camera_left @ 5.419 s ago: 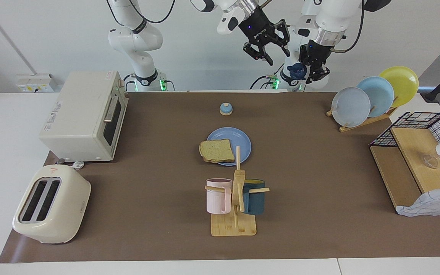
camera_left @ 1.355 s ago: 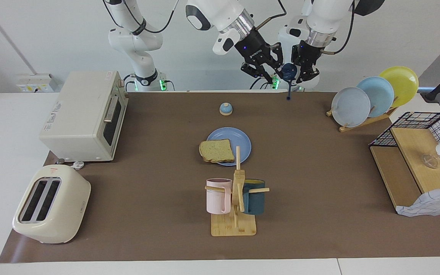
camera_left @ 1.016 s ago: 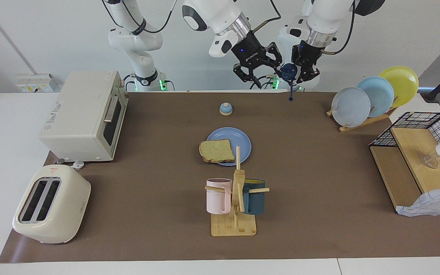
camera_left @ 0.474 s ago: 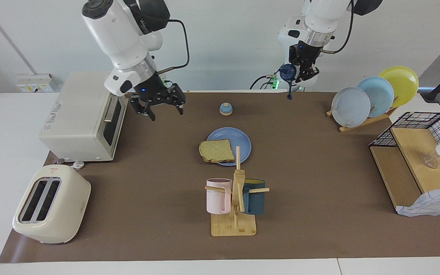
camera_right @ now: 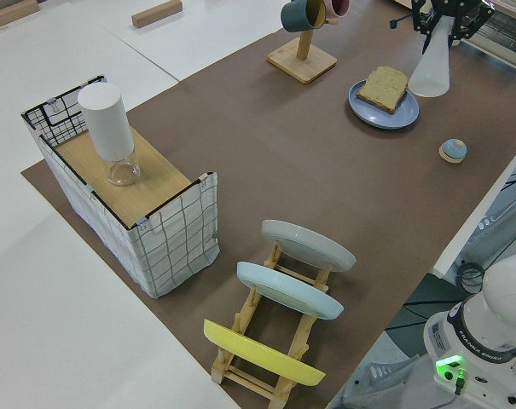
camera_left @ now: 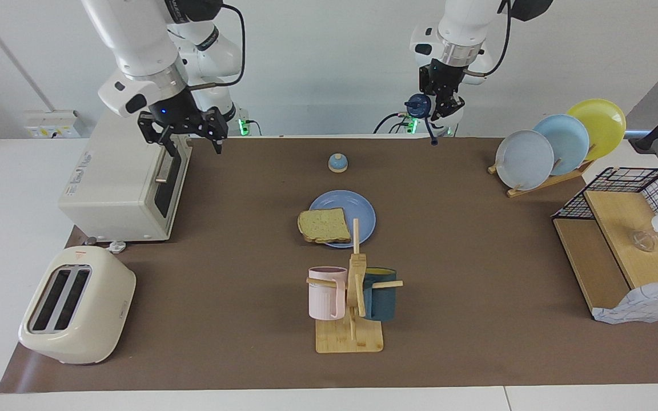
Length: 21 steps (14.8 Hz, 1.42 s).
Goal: Put bread on plate and add seasoning
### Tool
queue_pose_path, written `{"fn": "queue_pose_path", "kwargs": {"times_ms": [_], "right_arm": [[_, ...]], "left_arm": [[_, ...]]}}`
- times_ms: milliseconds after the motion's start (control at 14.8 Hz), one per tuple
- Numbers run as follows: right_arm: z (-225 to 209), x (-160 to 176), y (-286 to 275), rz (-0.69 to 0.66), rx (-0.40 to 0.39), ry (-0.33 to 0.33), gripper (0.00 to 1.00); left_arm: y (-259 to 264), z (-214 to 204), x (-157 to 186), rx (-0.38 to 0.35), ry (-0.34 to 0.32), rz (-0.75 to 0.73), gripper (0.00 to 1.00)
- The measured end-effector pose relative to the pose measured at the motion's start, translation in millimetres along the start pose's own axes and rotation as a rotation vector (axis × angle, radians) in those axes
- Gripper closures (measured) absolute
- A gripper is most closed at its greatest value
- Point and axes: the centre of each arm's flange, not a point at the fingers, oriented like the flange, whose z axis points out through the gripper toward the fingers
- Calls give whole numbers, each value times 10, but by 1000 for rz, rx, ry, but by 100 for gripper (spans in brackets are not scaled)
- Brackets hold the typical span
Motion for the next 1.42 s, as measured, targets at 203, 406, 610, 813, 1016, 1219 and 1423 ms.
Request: {"fn": "queue_pose_path", "kwargs": {"times_ms": [203,406,610,813,1016,1219,1423], "right_arm": [[127,-52,190,12,-7,-39,0],[254,-83,289,-25,-7,-66,0],[259,-76,369,-40,-5,-60,0],[258,-74,413,-33,-5,-60,0],[258,-73,432,-30,-4,-60,0],[259,-74,405,-36,-5,-61,0],[263,-70,511,-18,-2,-61,0]], "left_arm": [[122,136,252,11,-34,-8,66],[190,240,426,38,-74,-25,66],[294,345,605,61,-109,-31,66],[395,492,773,117,-167,-38,66],[489,710,977,184,-238,-27,66],[579,934,1261,243,-291,-22,66],[583,1158,1482,295,-340,-15,66]]}}
